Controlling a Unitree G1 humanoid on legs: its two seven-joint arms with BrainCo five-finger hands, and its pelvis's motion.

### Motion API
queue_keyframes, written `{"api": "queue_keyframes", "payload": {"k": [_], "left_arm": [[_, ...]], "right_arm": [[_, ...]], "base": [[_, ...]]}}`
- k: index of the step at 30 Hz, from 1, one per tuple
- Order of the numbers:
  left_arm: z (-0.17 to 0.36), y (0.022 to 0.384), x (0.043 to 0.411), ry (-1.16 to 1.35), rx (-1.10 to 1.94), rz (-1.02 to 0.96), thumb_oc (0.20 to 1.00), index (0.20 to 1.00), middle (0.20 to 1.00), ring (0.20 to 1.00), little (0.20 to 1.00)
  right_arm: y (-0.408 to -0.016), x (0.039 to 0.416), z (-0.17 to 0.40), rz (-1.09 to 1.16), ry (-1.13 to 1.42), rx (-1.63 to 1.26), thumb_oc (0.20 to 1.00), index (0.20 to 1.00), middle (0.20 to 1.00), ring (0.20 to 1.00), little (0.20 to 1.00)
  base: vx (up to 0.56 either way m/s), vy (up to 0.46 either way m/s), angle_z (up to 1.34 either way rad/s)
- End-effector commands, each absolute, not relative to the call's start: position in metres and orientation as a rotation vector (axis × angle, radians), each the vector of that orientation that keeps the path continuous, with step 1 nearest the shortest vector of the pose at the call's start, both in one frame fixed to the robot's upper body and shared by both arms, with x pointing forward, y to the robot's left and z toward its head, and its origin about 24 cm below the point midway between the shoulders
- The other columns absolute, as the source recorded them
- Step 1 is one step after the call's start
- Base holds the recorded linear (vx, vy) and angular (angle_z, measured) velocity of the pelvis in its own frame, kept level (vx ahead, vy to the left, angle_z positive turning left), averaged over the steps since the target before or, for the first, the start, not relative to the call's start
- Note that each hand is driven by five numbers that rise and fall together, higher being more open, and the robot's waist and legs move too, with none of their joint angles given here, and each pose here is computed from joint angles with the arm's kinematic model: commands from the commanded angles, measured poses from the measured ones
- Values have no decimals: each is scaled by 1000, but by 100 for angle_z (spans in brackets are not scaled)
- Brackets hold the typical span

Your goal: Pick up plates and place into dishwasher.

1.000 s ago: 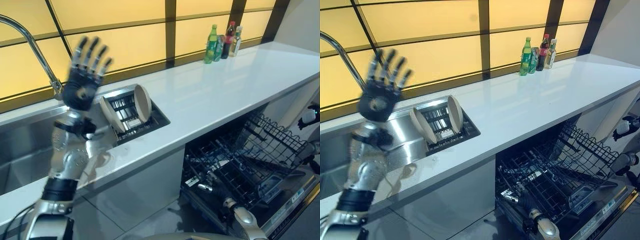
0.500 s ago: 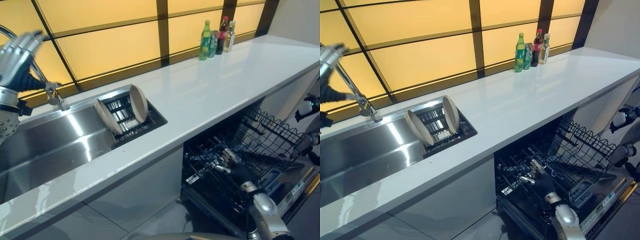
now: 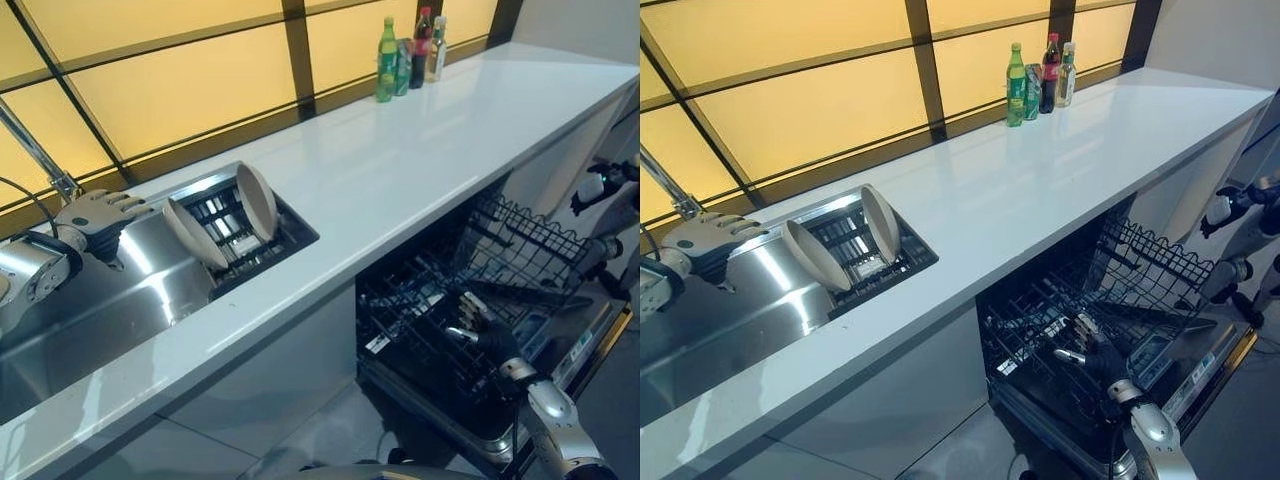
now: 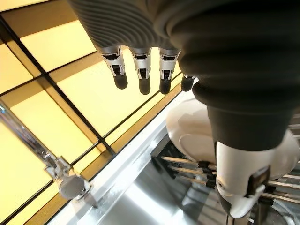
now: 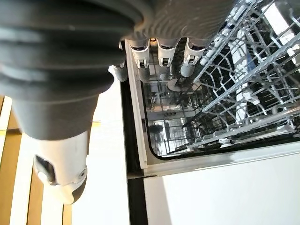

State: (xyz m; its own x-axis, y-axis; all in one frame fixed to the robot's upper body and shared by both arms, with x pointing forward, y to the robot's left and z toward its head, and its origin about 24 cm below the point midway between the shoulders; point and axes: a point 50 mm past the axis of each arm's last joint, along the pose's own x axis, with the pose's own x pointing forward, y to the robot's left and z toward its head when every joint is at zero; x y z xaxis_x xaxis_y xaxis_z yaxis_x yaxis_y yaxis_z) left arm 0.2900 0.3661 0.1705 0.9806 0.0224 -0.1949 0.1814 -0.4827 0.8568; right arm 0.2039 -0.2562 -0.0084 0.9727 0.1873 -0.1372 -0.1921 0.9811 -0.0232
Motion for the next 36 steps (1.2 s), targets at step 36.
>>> {"api": "queue_keyframes", "payload": {"k": [36], "left_arm": [[215, 374, 310, -240, 2249, 436, 1000, 1000, 1000, 1000, 1000]], "right_arm": [[-261, 251, 68, 196, -200, -97, 1000, 1000, 1000, 1000, 1000]], "base": [[-40, 13, -1]]}}
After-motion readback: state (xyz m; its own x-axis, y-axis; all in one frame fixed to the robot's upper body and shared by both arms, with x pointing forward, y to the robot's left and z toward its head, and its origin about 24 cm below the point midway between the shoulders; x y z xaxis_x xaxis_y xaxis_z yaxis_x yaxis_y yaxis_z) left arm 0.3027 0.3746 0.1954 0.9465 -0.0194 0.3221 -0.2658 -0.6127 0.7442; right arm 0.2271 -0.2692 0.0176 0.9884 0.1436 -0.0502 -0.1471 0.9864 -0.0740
